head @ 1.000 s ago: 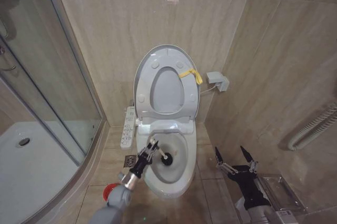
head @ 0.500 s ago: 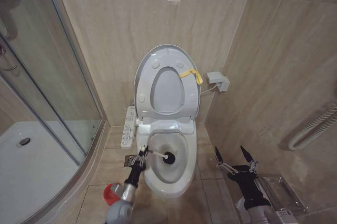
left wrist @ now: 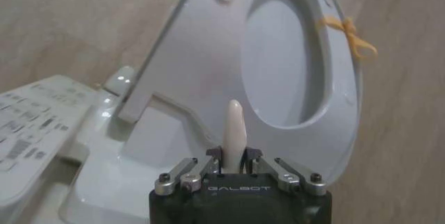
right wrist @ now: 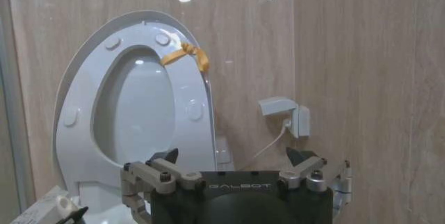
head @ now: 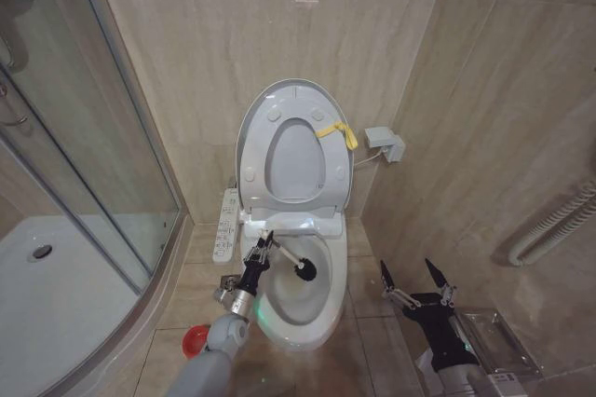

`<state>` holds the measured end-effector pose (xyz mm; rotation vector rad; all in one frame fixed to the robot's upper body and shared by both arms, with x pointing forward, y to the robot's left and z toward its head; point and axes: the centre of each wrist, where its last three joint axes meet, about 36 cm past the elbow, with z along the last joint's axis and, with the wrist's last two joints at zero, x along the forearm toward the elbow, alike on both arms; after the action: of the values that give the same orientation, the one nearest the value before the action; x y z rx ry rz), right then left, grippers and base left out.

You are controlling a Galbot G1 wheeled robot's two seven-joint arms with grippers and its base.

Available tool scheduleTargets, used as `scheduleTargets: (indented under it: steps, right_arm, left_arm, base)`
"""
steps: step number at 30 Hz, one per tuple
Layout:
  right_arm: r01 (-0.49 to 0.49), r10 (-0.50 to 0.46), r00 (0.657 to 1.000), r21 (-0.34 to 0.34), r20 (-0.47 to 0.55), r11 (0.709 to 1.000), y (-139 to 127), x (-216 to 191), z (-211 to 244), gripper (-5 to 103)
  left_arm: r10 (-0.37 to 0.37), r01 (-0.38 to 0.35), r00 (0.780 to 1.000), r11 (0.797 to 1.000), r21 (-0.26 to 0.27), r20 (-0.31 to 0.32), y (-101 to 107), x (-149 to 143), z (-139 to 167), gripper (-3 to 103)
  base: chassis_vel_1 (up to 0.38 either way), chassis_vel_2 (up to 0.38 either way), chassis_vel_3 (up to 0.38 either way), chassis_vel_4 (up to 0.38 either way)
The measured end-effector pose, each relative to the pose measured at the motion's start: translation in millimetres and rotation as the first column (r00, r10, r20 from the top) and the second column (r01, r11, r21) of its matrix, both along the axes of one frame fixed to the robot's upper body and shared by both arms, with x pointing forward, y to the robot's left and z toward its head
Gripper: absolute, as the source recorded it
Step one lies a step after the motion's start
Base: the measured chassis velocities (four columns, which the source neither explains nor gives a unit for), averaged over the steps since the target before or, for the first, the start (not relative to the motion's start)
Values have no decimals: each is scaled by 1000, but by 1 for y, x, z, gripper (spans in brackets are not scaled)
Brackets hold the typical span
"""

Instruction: Open the toilet lid, clean the toilet bowl with a toilet brush, close the toilet lid, and flush.

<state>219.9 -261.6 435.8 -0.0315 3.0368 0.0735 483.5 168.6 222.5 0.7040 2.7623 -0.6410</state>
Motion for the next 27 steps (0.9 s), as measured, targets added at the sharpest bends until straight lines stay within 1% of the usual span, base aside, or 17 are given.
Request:
scheduleTargets:
  steps: [1,2,3,4,5,6,7,9,11,12,15,16,18,21,24,25,27]
  right_arm:
    - [0,0,1000,0,0,1000,0,0,0,100]
    - [0,0,1000,0,0,1000,0,0,0,100]
    - [0,0,1000,0,0,1000,0,0,0,100]
    - [0,0,1000,0,0,1000,0,0,0,100]
    - [0,0,1000,0,0,1000,0,0,0,100]
    - [0,0,1000,0,0,1000,0,0,0,100]
    - [0,0,1000,0,0,1000,0,0,0,100]
    - [0,0,1000,0,0,1000,0,0,0,100]
    - [0,0,1000,0,0,1000,0,0,0,100]
    - [0,0,1000,0,0,1000,0,0,0,100]
    - [0,0,1000,0,0,1000,0,0,0,100]
    - [0,0,1000,0,0,1000,0,0,0,100]
    - [0,0,1000,0,0,1000,0,0,0,100]
    - [0,0,1000,0,0,1000,0,0,0,100]
    - [0,0,1000,0,0,1000,0,0,0,100]
    - [0,0,1000,0,0,1000,0,0,0,100]
    - [0,0,1000,0,0,1000,0,0,0,100]
  left_arm:
    - [-10,9,1000,999,41,14,4,3,-6,22]
    - [-14,13,1000,998,62,17,6,3,-10,22]
    - [-14,13,1000,998,62,17,6,3,-10,22]
    - [-20,19,1000,995,98,16,10,2,-18,22]
    - [-23,21,1000,993,119,16,13,1,-23,22]
    - [-28,25,999,990,137,17,16,0,-26,22]
    - [-29,26,999,990,140,19,16,-1,-27,22]
    - [-29,26,999,990,135,20,14,-1,-26,22]
    - [-24,22,999,996,85,32,2,3,-19,22]
    - [-24,22,999,996,85,32,2,3,-19,22]
    - [-15,15,998,1000,-3,55,-22,18,-3,22]
    - [-15,15,998,1000,-3,55,-22,18,-3,22]
    - [-10,12,998,1000,-24,56,-31,25,-2,22]
    - [-12,12,999,1000,-9,52,-30,25,-9,22]
    - [-19,16,998,998,53,54,-19,21,-25,22]
    - [-19,16,998,998,53,54,-19,21,-25,22]
    - [-26,20,997,996,88,69,-13,21,-29,22]
  base:
    - [0,0,0,0]
    - [0,0,0,0]
    - [0,0,0,0]
    - [0,0,0,0]
    - [0,0,0,0]
    - [0,0,0,0]
    - [0,0,0,0]
    - [0,0,0,0]
    - [0,0,0,0]
    - [0,0,0,0]
    - [0,0,0,0]
    - [0,0,0,0]
    - [0,0,0,0]
    - [0,0,0,0]
    - [0,0,0,0]
    - [0,0,0,0]
    - [0,0,0,0]
